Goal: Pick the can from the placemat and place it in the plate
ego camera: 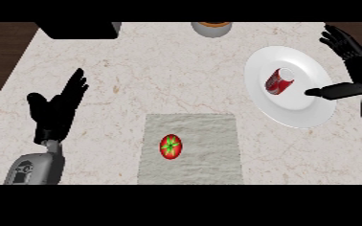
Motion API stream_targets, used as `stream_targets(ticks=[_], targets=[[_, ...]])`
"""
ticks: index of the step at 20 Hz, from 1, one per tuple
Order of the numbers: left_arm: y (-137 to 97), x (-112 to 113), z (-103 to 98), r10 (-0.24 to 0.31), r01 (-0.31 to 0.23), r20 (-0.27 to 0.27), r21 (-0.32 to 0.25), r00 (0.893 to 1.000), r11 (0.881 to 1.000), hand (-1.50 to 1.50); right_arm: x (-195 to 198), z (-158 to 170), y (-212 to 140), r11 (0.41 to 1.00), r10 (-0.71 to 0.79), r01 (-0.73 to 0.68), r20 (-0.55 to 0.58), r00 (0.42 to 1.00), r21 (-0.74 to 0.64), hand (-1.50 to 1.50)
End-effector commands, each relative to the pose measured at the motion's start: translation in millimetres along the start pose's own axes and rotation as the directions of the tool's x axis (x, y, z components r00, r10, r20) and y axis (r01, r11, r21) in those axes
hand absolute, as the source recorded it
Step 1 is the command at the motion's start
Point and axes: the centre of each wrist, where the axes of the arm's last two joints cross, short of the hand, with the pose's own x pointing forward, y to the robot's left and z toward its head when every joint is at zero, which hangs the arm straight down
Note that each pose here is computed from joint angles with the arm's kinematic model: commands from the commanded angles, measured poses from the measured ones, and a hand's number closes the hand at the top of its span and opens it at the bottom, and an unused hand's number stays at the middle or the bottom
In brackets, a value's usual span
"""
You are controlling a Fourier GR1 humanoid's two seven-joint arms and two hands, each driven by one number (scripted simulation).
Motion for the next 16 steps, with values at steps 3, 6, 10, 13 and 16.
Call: stream_targets(ticks=[3,6,10,13,16], targets=[[9,1,5,0.003,-0.003,0.006,0.002,1.000,1.000,0.00,-5,19,-23,0.974,-0.208,0.217,-0.120,0.971,0.065,-1.50],[12,16,1,0.009,-0.009,0.013,-0.027,1.000,1.000,0.00,1,35,-61,0.974,-0.215,0.222,-0.112,0.970,0.054,-1.50],[10,-15,4,0.015,-0.015,0.008,-0.007,1.000,1.000,0.00,-2,39,-59,0.979,-0.189,0.193,-0.056,0.980,0.062,-1.50],[10,12,-2,0.012,-0.012,0.017,-0.012,1.000,1.000,0.00,-7,51,-68,0.980,-0.197,0.198,-0.058,0.979,0.029,-1.50],[-11,8,-14,-0.003,0.003,-0.007,-0.035,1.000,0.999,0.00,-2,55,-81,0.982,-0.184,0.186,-0.055,0.981,0.020,-1.50]])
